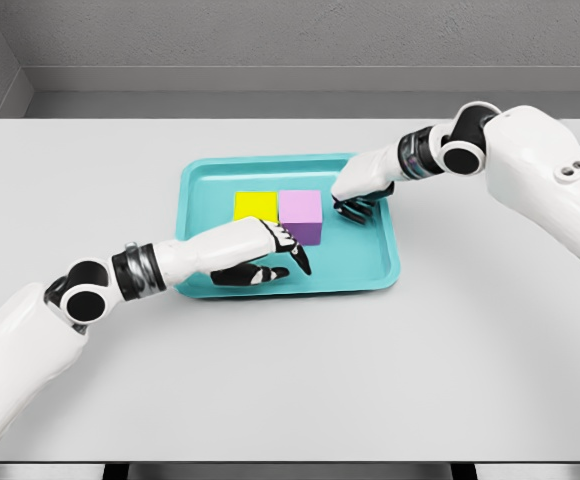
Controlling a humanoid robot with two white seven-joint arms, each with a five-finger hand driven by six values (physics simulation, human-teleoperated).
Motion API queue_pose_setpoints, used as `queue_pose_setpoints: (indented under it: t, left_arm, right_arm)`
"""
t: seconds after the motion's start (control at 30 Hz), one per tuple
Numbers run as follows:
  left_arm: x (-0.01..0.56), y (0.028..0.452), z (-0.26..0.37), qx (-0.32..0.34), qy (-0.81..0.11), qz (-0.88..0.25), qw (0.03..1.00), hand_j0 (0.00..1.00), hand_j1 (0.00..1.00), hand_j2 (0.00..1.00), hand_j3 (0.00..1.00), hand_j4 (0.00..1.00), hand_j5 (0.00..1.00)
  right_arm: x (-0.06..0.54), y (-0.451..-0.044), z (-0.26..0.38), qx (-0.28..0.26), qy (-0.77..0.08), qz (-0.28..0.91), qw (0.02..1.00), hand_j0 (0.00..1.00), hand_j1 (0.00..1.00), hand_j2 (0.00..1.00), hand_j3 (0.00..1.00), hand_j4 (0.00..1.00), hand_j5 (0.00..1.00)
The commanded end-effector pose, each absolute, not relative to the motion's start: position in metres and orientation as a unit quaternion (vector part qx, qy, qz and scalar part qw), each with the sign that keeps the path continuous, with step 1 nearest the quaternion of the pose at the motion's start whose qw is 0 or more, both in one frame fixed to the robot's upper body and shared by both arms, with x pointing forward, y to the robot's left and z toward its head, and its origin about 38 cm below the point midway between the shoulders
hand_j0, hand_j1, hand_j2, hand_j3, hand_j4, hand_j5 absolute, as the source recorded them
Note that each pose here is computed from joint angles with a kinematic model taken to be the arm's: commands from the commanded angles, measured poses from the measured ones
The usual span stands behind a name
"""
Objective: Push two cubes
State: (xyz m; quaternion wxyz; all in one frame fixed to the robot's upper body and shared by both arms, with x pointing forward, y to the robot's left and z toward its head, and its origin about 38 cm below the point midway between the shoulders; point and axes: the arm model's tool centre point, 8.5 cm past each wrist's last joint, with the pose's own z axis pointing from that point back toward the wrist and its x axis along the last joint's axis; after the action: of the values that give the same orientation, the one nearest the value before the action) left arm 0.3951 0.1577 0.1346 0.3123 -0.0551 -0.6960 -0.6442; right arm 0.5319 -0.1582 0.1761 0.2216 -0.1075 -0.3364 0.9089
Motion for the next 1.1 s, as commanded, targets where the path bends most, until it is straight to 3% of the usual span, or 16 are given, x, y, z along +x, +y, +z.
queue_pose_setpoints:
  t: [0.0, 0.17, 0.4, 0.67, 0.77, 0.8, 0.83, 0.87, 0.9, 1.0, 1.07]
  left_arm:
    - [0.391, 0.162, 0.147, -0.071, -0.706, -0.633, 0.309, 0.53, 0.53, 0.53, 0.53, 0.53, 0.53]
    - [0.362, 0.192, 0.181, -0.133, -0.702, -0.635, 0.293, 0.54, 0.54, 0.54, 0.54, 0.54, 0.54]
    - [0.376, 0.26, 0.174, -0.082, -0.664, -0.651, 0.358, 0.55, 0.55, 0.55, 0.55, 0.55, 0.55]
    - [0.38, 0.269, 0.17, -0.074, -0.66, -0.649, 0.371, 0.55, 0.55, 0.55, 0.55, 0.55, 0.55]
    - [0.385, 0.295, 0.189, -0.039, -0.665, -0.644, 0.376, 0.55, 0.55, 0.55, 0.55, 0.55, 0.55]
    - [0.387, 0.305, 0.198, -0.023, -0.666, -0.643, 0.377, 0.58, 0.58, 0.58, 0.58, 0.58, 0.58]
    - [0.39, 0.314, 0.208, -0.007, -0.67, -0.64, 0.376, 0.69, 0.69, 0.69, 0.69, 0.69, 0.69]
    - [0.389, 0.323, 0.212, 0.006, -0.674, -0.634, 0.379, 0.88, 0.88, 0.88, 0.88, 0.88, 0.88]
    - [0.387, 0.338, 0.218, 0.024, -0.683, -0.62, 0.386, 1.0, 1.0, 1.0, 1.0, 1.0, 1.0]
    - [0.386, 0.36, 0.214, 0.042, -0.671, -0.616, 0.41, 1.0, 1.0, 1.0, 1.0, 1.0, 1.0]
    - [0.39, 0.372, 0.208, 0.051, -0.663, -0.613, 0.426, 1.0, 1.0, 1.0, 1.0, 1.0, 1.0]
  right_arm:
    - [0.532, -0.157, 0.177, -0.107, -0.339, 0.908, 0.222, 0.15, 0.15, 0.15, 0.15, 0.15, 0.15]
    - [0.53, -0.149, 0.173, -0.101, -0.341, 0.909, 0.218, 0.14, 0.14, 0.14, 0.14, 0.14, 0.14]
    - [0.528, -0.14, 0.173, -0.097, -0.345, 0.909, 0.212, 0.14, 0.14, 0.14, 0.14, 0.14, 0.14]
    - [0.528, -0.136, 0.173, -0.096, -0.346, 0.909, 0.209, 0.14, 0.14, 0.14, 0.14, 0.14, 0.14]
    - [0.529, -0.142, 0.172, -0.098, -0.344, 0.909, 0.215, 0.14, 0.14, 0.14, 0.14, 0.14, 0.14]
    - [0.529, -0.144, 0.171, -0.098, -0.342, 0.909, 0.218, 0.14, 0.14, 0.14, 0.14, 0.14, 0.14]
    - [0.53, -0.146, 0.171, -0.099, -0.342, 0.908, 0.22, 0.14, 0.14, 0.14, 0.14, 0.14, 0.14]
    - [0.53, -0.148, 0.169, -0.098, -0.341, 0.908, 0.222, 0.14, 0.14, 0.14, 0.14, 0.14, 0.14]
    - [0.53, -0.149, 0.169, -0.099, -0.34, 0.908, 0.223, 0.14, 0.14, 0.14, 0.14, 0.14, 0.14]
    - [0.532, -0.155, 0.173, -0.103, -0.34, 0.907, 0.226, 0.15, 0.15, 0.15, 0.15, 0.15, 0.15]
    - [0.542, -0.182, 0.197, -0.128, -0.36, 0.89, 0.25, 0.15, 0.15, 0.15, 0.15, 0.15, 0.15]
